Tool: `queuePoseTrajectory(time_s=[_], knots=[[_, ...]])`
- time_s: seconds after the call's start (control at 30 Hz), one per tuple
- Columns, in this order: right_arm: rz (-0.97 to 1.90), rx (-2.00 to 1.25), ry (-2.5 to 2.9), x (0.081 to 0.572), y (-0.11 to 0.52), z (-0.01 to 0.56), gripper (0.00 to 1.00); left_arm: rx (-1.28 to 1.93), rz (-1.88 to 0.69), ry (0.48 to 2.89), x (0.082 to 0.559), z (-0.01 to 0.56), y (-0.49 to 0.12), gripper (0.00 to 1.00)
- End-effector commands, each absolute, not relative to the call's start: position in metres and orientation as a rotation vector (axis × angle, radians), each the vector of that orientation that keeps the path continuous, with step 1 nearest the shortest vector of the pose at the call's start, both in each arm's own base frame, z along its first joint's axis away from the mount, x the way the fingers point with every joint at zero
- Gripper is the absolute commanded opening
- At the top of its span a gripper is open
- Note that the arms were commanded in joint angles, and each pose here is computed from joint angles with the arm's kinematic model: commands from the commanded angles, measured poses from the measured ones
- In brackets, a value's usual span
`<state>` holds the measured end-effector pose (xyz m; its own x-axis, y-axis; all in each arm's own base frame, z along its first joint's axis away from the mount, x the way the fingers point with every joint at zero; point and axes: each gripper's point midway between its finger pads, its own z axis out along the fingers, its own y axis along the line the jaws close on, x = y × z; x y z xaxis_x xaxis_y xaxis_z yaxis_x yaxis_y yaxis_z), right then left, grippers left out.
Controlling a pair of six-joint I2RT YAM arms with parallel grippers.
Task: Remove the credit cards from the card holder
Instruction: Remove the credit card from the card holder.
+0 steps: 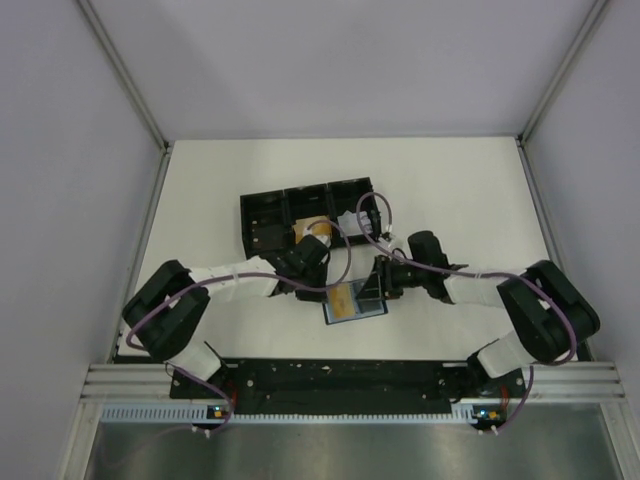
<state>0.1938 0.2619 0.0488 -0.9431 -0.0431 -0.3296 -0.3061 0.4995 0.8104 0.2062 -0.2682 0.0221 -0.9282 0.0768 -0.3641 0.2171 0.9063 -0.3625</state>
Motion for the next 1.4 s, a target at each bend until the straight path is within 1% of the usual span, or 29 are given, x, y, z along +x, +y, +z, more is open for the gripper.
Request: queuePoseTrajectory(time_s=[0.0, 0.07, 0.13, 0.23, 0.33, 0.53, 0.6, 0.63, 0.67, 0.93, 1.03, 1.1, 1.2, 1.37], knots=[[1.395, -0.3, 2.309, 0.205, 0.277, 0.086, 0.45, 0.22, -0.581, 2.648, 0.21, 0.047, -0.264, 0.1], [1.385, -0.245, 2.281, 0.21, 0.277, 0.093, 0.48, 0.195, -0.648, 2.592, 0.206, 0.062, -0.263, 0.16], [1.385, -0.232, 2.265, 0.211, 0.278, 0.097, 0.5, 0.186, -0.751, 2.545, 0.202, 0.071, -0.271, 0.2], [1.374, -0.233, 2.279, 0.212, 0.281, 0.093, 0.5, 0.169, -0.837, 2.53, 0.198, 0.072, -0.279, 0.2], [1.367, -0.212, 2.303, 0.216, 0.282, 0.087, 0.5, 0.173, -0.865, 2.544, 0.199, 0.067, -0.287, 0.19], [1.377, -0.192, 2.349, 0.214, 0.285, 0.073, 0.5, 0.151, -0.814, 2.578, 0.204, 0.049, -0.286, 0.14], [1.386, -0.201, 2.363, 0.211, 0.288, 0.069, 0.5, 0.14, -0.778, 2.609, 0.203, 0.04, -0.283, 0.09], [1.388, -0.204, 2.368, 0.21, 0.289, 0.067, 0.49, 0.136, -0.762, 2.626, 0.202, 0.035, -0.281, 0.03], [1.387, -0.205, 2.376, 0.21, 0.29, 0.064, 0.49, 0.127, -0.745, 2.643, 0.2, 0.029, -0.279, 0.0], [1.4, -0.183, 2.409, 0.212, 0.296, 0.051, 0.43, 0.082, -0.655, 2.737, 0.191, 0.0, -0.266, 0.0], [1.4, -0.177, 2.418, 0.213, 0.297, 0.047, 0.37, 0.079, -0.64, 2.748, 0.187, -0.004, -0.262, 0.0], [1.423, -0.176, 2.409, 0.212, 0.299, 0.048, 0.31, 0.073, -0.627, 2.756, 0.186, -0.007, -0.259, 0.0], [1.447, -0.177, 2.404, 0.21, 0.3, 0.048, 0.26, 0.071, -0.61, 2.769, 0.184, -0.011, -0.257, 0.0], [1.512, -0.196, 2.368, 0.208, 0.305, 0.054, 0.2, 0.075, -0.602, 2.775, 0.184, -0.011, -0.257, 0.0]])
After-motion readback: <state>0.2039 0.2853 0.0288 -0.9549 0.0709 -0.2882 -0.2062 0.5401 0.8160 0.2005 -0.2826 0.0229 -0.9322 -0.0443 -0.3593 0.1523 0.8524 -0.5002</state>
